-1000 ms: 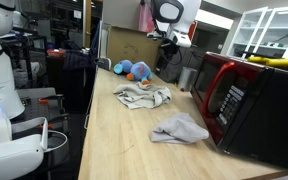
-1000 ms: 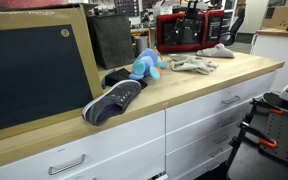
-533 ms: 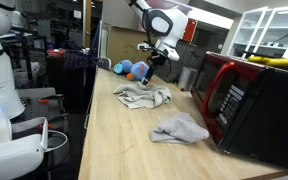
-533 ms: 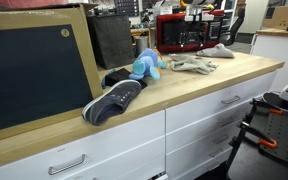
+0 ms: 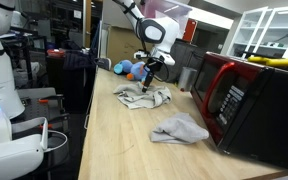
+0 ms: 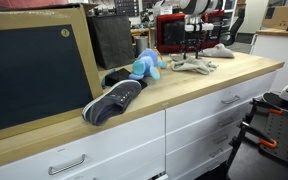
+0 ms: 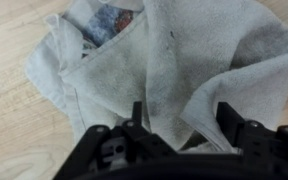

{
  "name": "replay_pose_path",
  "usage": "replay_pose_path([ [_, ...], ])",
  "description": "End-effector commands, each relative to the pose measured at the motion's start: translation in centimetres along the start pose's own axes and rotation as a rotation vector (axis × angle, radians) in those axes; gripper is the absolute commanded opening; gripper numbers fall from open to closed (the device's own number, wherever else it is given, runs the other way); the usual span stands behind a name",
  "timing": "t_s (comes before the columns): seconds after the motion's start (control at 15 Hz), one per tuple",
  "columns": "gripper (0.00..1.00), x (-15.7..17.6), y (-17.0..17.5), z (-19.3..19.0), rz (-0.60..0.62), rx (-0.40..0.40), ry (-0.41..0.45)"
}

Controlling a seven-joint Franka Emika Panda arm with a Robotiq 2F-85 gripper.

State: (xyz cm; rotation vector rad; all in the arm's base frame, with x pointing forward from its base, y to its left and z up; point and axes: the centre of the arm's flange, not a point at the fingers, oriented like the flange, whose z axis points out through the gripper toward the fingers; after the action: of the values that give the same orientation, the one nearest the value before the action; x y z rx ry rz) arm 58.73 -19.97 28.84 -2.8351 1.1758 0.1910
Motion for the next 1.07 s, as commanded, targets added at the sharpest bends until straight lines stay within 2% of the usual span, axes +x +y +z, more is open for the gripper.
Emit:
replay_pose_path([
  [0.0,0.46,-0.8,0.7,0.2,-0.034,0.024,0.058],
  [0.4,0.02,-0.8,1.7,0.2,-0.063,0.031,0.060],
  [0.73,0.01,-0.9,2.8,-1.7,-0.102,0.035,0.046],
  [1.0,0.01,-1.6,7.0,-1.6,-0.174,-0.054,-0.004],
])
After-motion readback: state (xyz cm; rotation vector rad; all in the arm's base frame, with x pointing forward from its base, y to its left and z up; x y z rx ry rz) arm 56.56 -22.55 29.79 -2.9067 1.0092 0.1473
